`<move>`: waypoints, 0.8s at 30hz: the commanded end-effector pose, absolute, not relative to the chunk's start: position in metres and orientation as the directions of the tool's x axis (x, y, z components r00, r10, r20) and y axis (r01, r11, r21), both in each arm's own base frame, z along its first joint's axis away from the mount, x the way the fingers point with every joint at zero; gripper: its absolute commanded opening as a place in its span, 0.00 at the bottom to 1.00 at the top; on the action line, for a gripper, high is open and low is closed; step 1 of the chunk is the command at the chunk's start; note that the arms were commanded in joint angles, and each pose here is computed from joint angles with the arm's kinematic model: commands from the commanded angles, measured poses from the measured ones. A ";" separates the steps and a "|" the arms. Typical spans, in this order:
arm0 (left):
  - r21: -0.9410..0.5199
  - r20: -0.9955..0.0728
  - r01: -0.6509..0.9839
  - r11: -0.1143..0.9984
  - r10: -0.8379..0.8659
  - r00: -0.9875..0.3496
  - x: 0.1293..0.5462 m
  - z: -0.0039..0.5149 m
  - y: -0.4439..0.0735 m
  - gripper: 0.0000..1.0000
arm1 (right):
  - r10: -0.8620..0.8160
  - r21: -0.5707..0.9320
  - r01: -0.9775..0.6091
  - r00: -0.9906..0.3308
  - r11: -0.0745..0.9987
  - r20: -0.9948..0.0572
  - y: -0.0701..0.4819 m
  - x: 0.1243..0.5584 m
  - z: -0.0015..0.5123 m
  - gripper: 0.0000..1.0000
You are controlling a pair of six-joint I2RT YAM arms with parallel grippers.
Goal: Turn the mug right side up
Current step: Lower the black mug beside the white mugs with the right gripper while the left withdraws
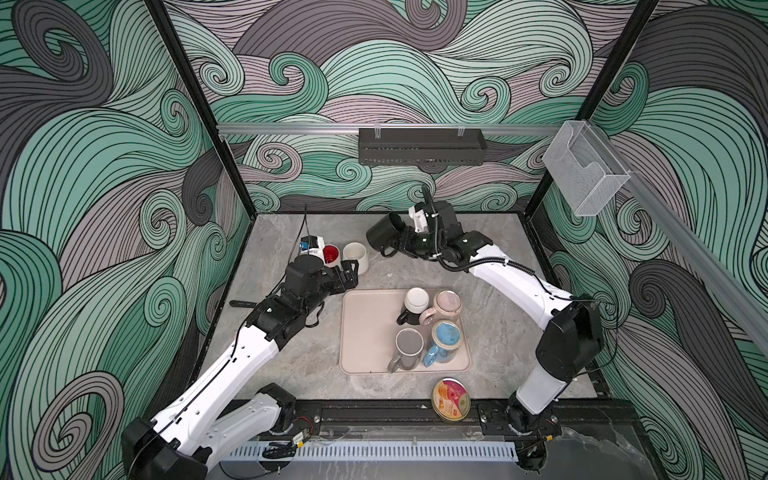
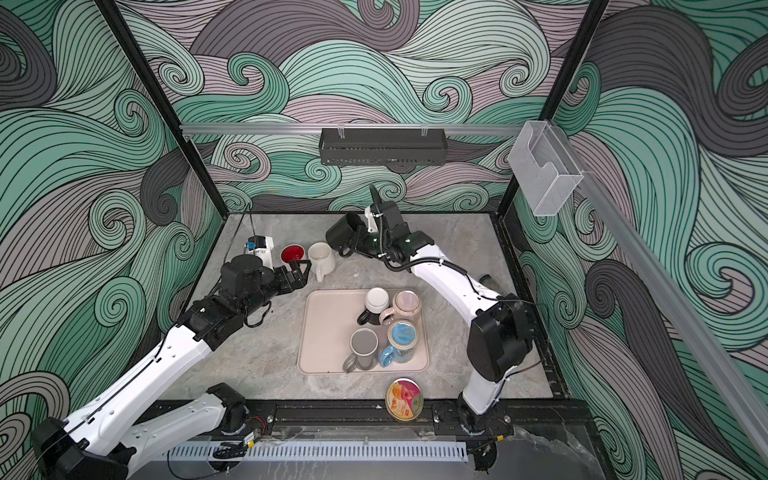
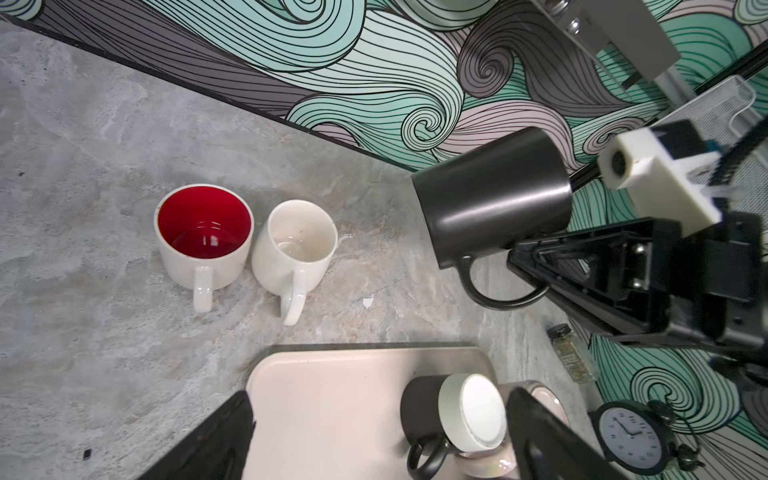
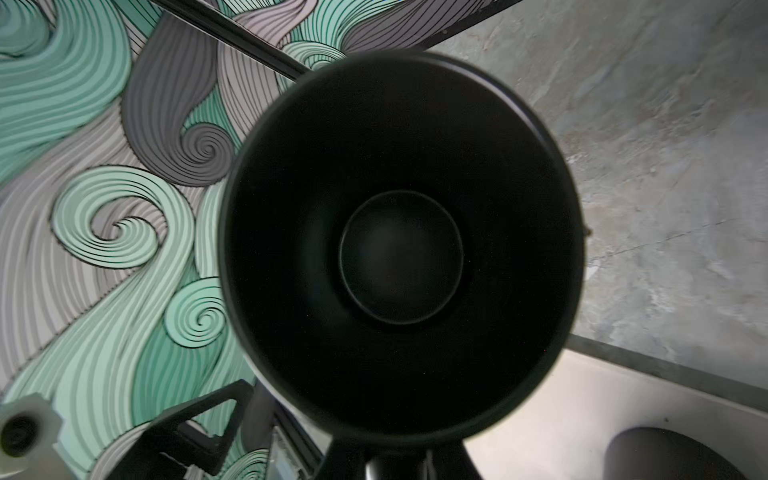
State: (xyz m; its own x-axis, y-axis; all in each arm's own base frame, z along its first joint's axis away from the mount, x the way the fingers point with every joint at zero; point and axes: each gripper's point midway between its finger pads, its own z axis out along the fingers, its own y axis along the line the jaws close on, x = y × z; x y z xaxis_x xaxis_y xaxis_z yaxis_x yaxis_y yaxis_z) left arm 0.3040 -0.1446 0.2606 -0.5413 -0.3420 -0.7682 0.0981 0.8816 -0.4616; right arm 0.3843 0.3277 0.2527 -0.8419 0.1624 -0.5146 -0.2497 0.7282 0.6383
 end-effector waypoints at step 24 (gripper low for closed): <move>-0.464 -0.759 0.087 0.881 -0.346 -0.552 0.301 0.247 -0.142 0.99 | -0.079 0.121 -0.220 -0.723 0.968 -0.686 0.334 0.443 0.159 0.00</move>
